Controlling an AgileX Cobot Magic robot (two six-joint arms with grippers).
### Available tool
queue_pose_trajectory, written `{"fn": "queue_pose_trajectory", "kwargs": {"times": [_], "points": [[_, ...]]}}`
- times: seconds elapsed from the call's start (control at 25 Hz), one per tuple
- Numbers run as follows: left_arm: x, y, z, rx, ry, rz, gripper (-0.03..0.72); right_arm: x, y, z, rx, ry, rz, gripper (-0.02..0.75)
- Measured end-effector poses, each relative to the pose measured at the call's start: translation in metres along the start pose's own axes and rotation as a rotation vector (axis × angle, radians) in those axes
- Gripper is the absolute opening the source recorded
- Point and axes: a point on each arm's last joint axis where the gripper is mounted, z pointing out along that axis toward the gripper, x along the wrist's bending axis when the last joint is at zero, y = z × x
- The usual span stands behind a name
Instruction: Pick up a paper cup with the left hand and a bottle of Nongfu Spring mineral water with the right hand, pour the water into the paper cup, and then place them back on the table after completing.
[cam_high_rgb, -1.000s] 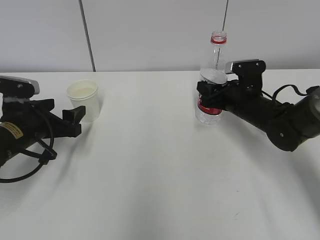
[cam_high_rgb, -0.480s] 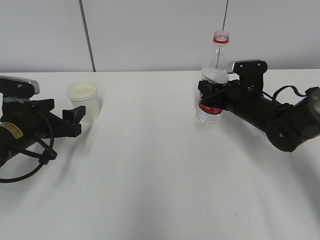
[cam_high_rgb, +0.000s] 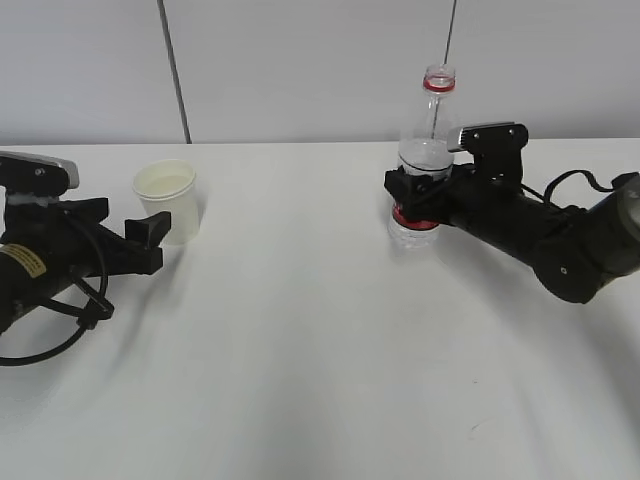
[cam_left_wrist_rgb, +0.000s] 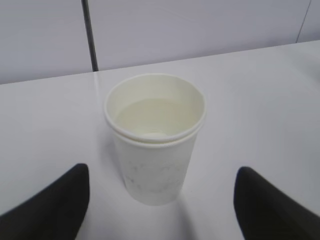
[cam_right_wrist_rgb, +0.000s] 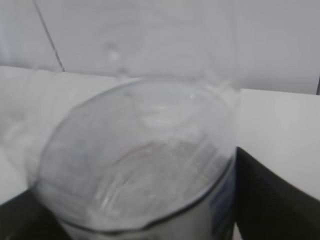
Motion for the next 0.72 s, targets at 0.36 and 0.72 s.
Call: {"fn": "queue_pose_trajectory", "kwargs": {"times": [0.36,0.72], "points": [[0.0,0.003,-0.001,-0.009,0.0,0.002,0.542,0.002,-0.002,-0.007,0.037,-0.005,0.003,0.62],[0.0,0.005,-0.001,-0.017,0.0,0.003,0.542,0.007,0.001,-0.027,0.057,-0.006,0.009,0.615]]}}
